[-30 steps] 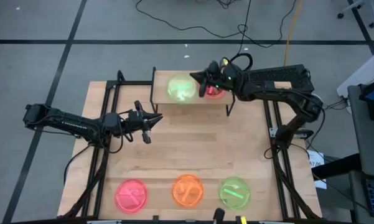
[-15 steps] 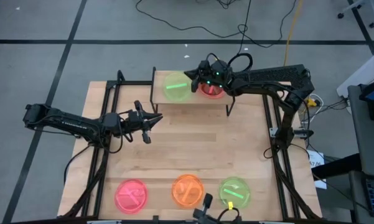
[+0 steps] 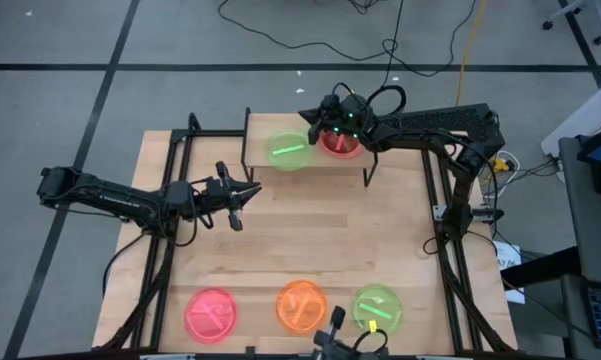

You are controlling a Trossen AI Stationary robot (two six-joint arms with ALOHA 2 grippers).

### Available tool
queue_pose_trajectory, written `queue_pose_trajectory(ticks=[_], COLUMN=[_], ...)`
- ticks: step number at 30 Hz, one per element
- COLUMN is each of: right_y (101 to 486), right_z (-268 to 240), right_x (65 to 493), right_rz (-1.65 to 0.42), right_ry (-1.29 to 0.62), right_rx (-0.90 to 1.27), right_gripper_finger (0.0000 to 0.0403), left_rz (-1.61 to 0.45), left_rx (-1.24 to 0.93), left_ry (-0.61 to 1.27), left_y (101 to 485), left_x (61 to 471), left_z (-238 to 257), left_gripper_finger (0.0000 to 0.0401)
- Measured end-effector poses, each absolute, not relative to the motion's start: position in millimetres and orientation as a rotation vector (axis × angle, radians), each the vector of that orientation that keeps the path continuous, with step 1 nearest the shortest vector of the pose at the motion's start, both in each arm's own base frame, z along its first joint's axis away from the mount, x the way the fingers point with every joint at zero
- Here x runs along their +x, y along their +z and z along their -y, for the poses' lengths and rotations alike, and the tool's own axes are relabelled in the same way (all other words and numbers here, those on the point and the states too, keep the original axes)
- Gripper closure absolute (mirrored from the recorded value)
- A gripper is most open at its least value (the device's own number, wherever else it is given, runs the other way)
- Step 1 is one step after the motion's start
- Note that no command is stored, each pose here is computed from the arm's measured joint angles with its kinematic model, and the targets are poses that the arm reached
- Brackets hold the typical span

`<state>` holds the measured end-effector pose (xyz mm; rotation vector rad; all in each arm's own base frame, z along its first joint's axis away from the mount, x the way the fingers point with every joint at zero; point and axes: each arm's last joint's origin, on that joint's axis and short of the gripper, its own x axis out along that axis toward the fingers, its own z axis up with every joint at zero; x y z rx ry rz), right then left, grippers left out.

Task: Place and stack plates onto a shelf
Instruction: Put the top green plate on the shelf

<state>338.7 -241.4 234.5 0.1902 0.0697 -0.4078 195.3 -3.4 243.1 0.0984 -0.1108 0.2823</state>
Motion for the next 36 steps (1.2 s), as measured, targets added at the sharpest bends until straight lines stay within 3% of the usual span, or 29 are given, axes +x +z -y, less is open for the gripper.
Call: queue_pose_trajectory(ticks=[6, 15, 22, 27, 36], right_y=[243.4, 261.2, 263.4, 257.0, 291.0], right_z=[219.6, 195.2, 200.9, 199.4, 195.7], right_x=[339.7, 356.5, 355.1, 351.2, 357.2], right_rz=[-0.189, -0.418, -0.461, -0.607, -0.643], right_ry=[-0.228, -0.241, -0.263, -0.258, -0.219], right_rx=[0.043, -0.214, -0.226, -0.249, -0.301], right_gripper_finger=[0.0403, 0.0403, 0.0403, 0.0403, 0.0403], left_rz=[0.107, 0.109, 0.113, 0.112, 0.111], left_rx=[0.108, 0.107, 0.093, 0.099, 0.1], left_ry=[0.283, 0.284, 0.283, 0.283, 0.292], left_y=[242.8, 243.0, 243.2, 243.2, 243.2], left_x=[195.4, 195.3, 195.3, 195.3, 195.3], left_z=[3.4, 3.3, 3.3, 3.3, 2.9], left_gripper_finger=[0.0345, 0.0345, 0.0345, 0.0345, 0.0345])
